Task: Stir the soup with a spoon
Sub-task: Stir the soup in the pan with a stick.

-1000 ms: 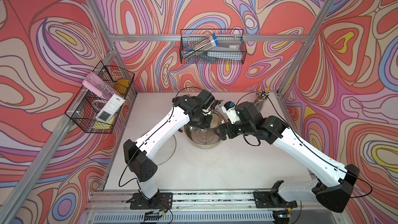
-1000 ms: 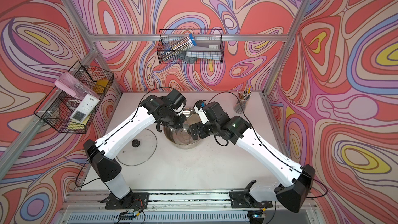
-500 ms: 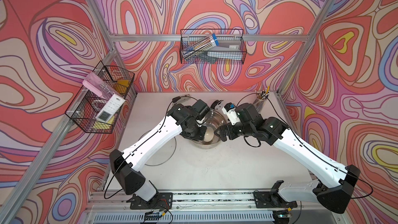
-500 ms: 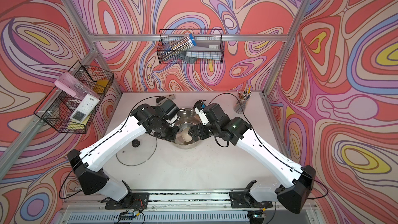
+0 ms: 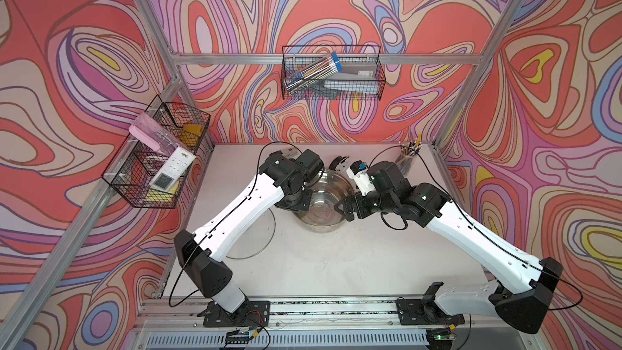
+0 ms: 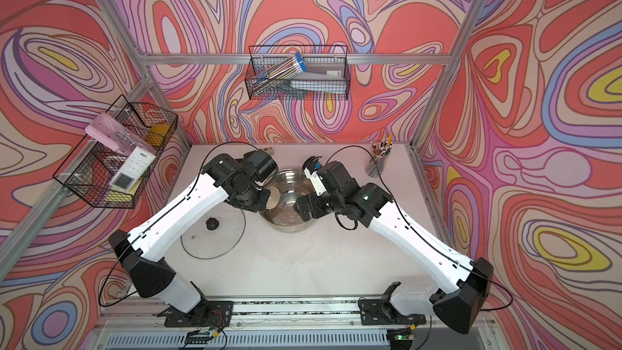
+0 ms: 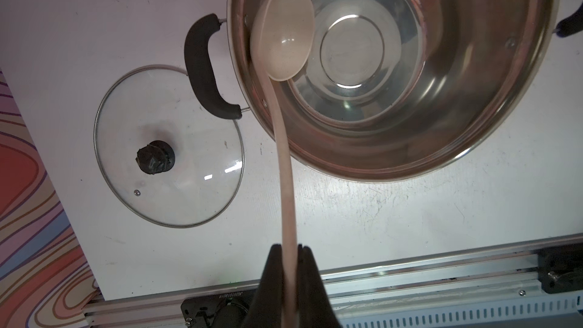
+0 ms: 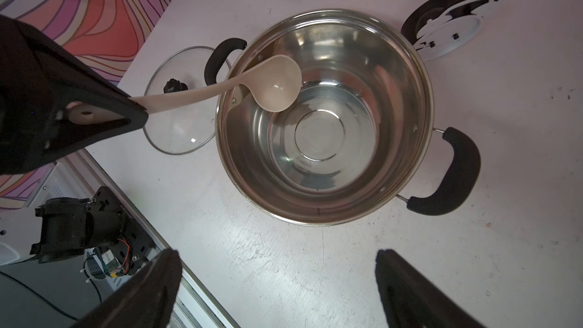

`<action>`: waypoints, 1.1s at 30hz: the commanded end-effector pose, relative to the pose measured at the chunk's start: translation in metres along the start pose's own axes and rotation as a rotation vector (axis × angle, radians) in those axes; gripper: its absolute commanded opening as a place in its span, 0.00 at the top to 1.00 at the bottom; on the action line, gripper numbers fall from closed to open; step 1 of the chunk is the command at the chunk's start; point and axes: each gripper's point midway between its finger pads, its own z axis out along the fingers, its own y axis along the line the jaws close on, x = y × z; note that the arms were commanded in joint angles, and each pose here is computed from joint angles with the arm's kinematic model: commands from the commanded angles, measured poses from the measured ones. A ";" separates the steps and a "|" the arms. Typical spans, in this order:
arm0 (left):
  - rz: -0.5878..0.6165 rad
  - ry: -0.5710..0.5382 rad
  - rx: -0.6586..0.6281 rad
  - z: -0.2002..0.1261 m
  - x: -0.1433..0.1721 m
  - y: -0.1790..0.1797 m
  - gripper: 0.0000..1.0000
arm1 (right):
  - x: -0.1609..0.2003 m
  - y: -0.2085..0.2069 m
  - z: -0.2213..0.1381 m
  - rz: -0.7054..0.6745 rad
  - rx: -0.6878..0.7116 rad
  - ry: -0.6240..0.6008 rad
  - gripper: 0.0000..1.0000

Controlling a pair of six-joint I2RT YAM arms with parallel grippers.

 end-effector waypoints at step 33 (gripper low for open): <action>0.079 0.095 0.174 0.004 0.033 -0.048 1.00 | -0.001 0.001 -0.001 -0.001 0.005 -0.016 0.02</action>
